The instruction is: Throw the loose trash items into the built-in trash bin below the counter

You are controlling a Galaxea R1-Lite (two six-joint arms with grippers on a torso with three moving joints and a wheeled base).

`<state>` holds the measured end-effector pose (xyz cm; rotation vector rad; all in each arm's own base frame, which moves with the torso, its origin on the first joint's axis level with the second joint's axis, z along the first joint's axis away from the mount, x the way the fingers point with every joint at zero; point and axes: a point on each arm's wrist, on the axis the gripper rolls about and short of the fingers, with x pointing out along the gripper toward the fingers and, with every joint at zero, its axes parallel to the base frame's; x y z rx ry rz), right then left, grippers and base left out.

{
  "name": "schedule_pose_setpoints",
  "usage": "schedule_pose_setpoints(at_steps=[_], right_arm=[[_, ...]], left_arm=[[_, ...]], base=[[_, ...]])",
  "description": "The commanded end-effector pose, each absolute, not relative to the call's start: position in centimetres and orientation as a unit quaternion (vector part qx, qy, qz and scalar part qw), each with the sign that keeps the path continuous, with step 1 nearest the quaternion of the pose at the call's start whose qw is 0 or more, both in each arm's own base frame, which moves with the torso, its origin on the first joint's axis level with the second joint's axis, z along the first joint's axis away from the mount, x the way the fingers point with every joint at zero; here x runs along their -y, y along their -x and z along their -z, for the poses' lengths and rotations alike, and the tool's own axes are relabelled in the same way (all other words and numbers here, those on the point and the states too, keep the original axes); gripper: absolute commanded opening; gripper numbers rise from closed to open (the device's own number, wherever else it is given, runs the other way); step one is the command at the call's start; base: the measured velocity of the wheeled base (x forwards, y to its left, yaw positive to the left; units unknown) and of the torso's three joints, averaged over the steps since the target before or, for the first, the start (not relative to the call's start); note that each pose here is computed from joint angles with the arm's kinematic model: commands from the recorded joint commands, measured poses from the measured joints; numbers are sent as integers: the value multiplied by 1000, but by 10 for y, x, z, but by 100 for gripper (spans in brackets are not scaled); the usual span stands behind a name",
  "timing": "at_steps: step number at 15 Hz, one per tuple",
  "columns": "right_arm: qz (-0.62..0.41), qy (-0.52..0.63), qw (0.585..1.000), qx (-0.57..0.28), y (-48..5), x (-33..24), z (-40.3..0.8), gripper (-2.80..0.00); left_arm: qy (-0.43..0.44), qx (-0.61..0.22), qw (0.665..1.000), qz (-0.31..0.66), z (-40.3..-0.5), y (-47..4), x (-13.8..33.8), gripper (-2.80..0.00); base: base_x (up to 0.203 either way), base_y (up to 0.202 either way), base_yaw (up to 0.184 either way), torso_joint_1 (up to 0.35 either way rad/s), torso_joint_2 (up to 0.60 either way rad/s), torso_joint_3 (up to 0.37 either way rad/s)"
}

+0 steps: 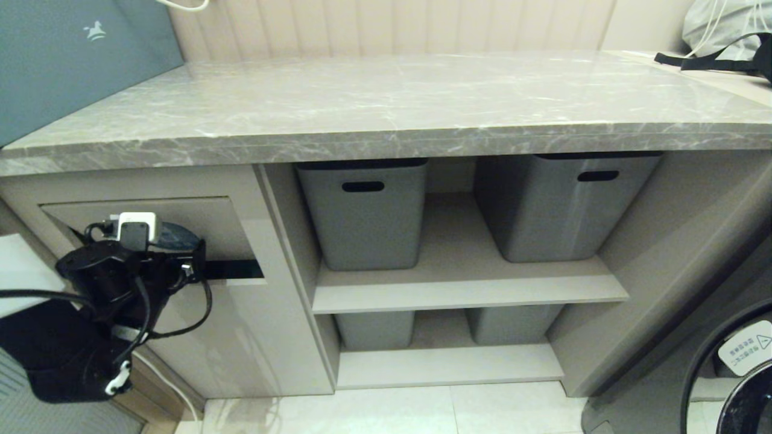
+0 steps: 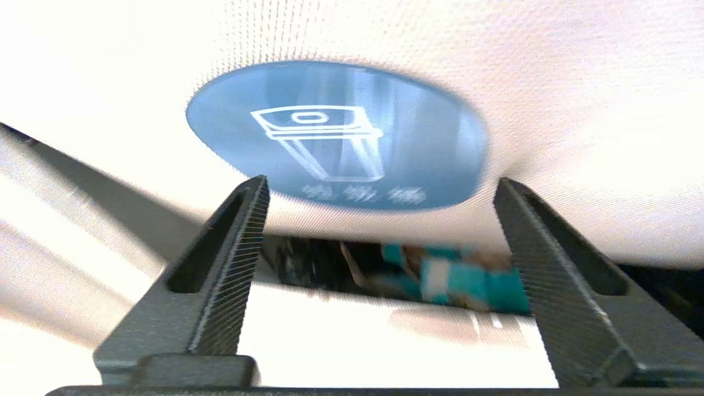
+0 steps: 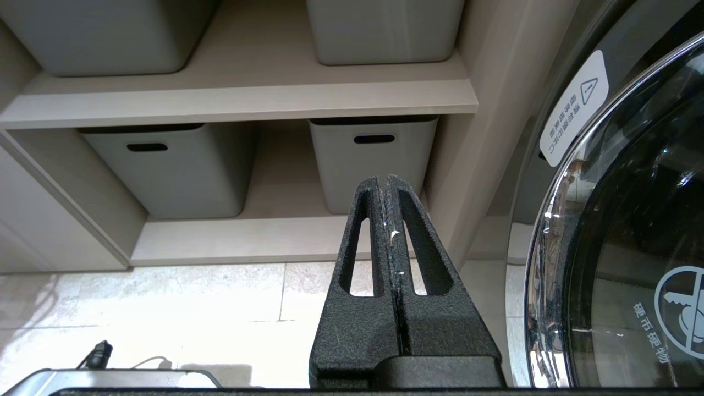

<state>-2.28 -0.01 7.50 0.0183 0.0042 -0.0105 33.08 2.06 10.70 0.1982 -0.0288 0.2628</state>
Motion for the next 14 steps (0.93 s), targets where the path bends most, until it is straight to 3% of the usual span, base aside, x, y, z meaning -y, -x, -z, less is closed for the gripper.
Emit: schedule_pose_setpoints(at_steps=[1,2,3,7,14], right_arm=[[5,-9,1000,-2,23,0,-75,-280],[5,-9,1000,-2,23,0,-75,-280],[5,-9,1000,-2,23,0,-75,-280],[5,-9,1000,-2,23,0,-75,-280],[5,-9,1000,-2,23,0,-75,-280]], left_arm=[[-97,32,987,-125,-126,-306,-15,0],[-95,30,988,-115,-129,-292,-10,0],[-92,26,990,-100,-132,-275,-5,-280],[-85,32,995,-39,-143,-221,2,-280],[-87,-4,996,-2,-146,-188,3,-280]], base=[[0,0,0,0,0,0],[0,0,0,0,0,0],[0,0,0,0,0,0],[0,0,0,0,0,0],[0,0,0,0,0,0]])
